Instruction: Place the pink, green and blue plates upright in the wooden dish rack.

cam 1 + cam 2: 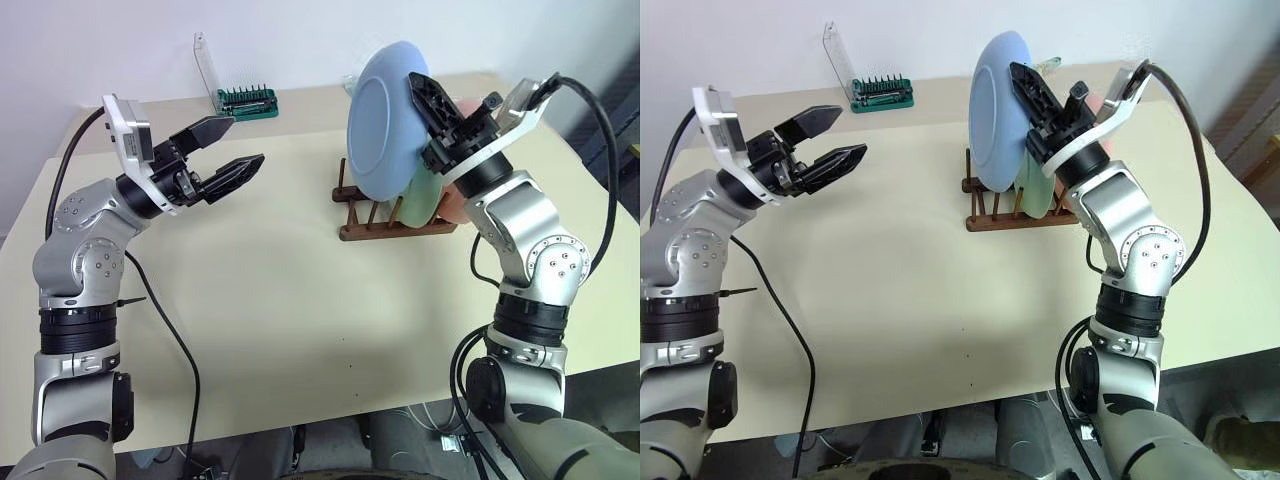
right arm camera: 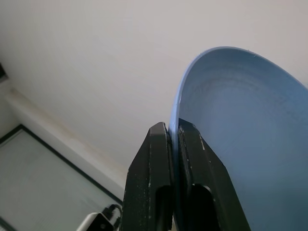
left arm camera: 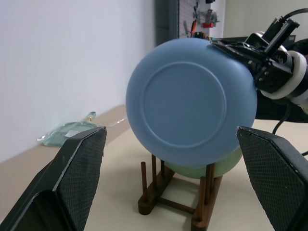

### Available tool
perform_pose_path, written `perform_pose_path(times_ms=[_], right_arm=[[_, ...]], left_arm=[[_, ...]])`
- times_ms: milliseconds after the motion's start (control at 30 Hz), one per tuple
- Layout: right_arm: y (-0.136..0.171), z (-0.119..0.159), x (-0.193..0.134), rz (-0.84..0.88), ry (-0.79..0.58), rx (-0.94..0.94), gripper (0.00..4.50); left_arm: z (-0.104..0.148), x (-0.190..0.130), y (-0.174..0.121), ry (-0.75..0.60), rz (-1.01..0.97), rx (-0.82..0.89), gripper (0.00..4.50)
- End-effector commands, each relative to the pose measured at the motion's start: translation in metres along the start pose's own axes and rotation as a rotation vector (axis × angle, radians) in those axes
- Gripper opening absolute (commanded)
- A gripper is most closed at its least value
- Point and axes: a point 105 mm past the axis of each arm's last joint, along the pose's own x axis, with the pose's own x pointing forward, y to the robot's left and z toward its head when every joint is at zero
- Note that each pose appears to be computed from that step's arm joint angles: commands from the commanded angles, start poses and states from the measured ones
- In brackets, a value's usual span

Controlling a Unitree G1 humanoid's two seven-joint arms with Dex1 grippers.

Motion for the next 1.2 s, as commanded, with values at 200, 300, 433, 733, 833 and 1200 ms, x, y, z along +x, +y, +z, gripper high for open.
perform_pose_path(times_ms=[200, 300, 433, 733, 833, 1200], right_arm=[[0.003, -0.007, -0.002, 0.014, 0.012, -0.039, 0.00], [-0.002, -0.010, -0.003, -0.005, 0.027, -0.053, 0.00], [-0.013, -0.019, -0.004, -0.052, 0.077, -0.061, 0.00], [-0.020, -0.022, -0.004, -0.075, 0.101, -0.051, 0.93], [-0.021, -0.022, -0.003, -0.079, 0.107, -0.063, 2.32], [-0.009, -0.011, 0.000, -0.042, 0.086, -0.145, 4.46]], left_arm=[[0.015, -0.001, 0.001, -0.029, -0.002, 0.042, 4.44], [0.015, -0.001, 0.001, -0.028, -0.002, 0.043, 4.44], [0.015, -0.002, 0.001, -0.023, 0.003, 0.042, 4.44], [0.012, -0.002, 0.001, -0.012, 0.008, 0.039, 4.50], [0.012, -0.002, 0.000, -0.010, 0.008, 0.039, 4.50], [0.011, -0.001, 0.000, -0.004, 0.002, 0.034, 4.50]])
